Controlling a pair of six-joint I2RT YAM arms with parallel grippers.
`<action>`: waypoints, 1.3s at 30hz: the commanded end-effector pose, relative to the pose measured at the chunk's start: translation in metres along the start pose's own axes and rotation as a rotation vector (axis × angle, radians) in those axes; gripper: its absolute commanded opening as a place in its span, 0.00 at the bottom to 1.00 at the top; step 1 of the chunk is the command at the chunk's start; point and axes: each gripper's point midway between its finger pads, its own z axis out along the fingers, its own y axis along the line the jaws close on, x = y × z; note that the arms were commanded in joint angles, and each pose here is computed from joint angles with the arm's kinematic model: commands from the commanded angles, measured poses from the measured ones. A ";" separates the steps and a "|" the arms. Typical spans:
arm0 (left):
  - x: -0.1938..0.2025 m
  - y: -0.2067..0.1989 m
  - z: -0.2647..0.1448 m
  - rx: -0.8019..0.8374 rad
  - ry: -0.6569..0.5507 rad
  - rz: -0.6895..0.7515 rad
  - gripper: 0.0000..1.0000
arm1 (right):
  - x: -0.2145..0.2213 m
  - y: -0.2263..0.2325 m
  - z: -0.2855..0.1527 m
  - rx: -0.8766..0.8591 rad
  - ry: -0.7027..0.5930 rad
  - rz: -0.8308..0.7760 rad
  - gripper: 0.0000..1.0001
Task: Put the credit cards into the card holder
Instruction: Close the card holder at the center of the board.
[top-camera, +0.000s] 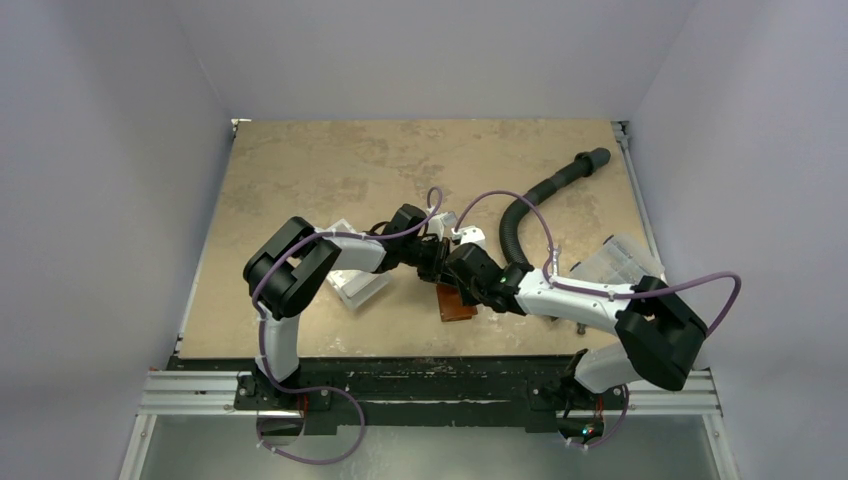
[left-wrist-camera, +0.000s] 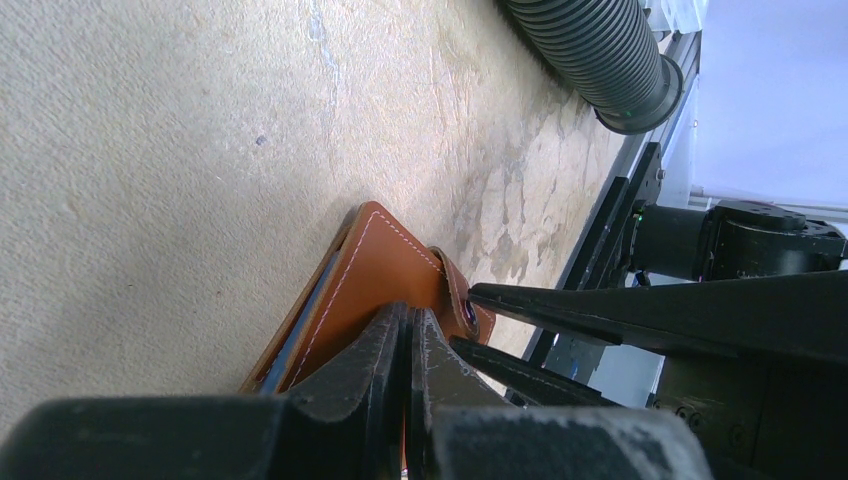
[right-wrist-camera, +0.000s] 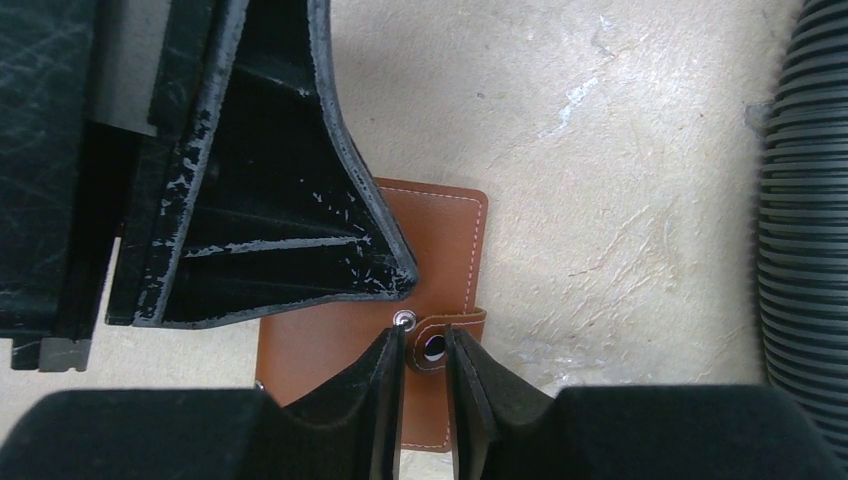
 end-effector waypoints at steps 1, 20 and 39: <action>0.024 0.023 0.006 -0.070 0.061 -0.041 0.00 | -0.019 -0.002 -0.006 0.039 -0.058 0.031 0.27; 0.024 0.024 0.007 -0.069 0.063 -0.043 0.00 | -0.018 0.007 -0.012 -0.031 -0.080 0.103 0.00; 0.024 0.023 0.007 -0.062 0.063 -0.043 0.00 | -0.009 0.008 0.005 -0.112 -0.061 0.175 0.00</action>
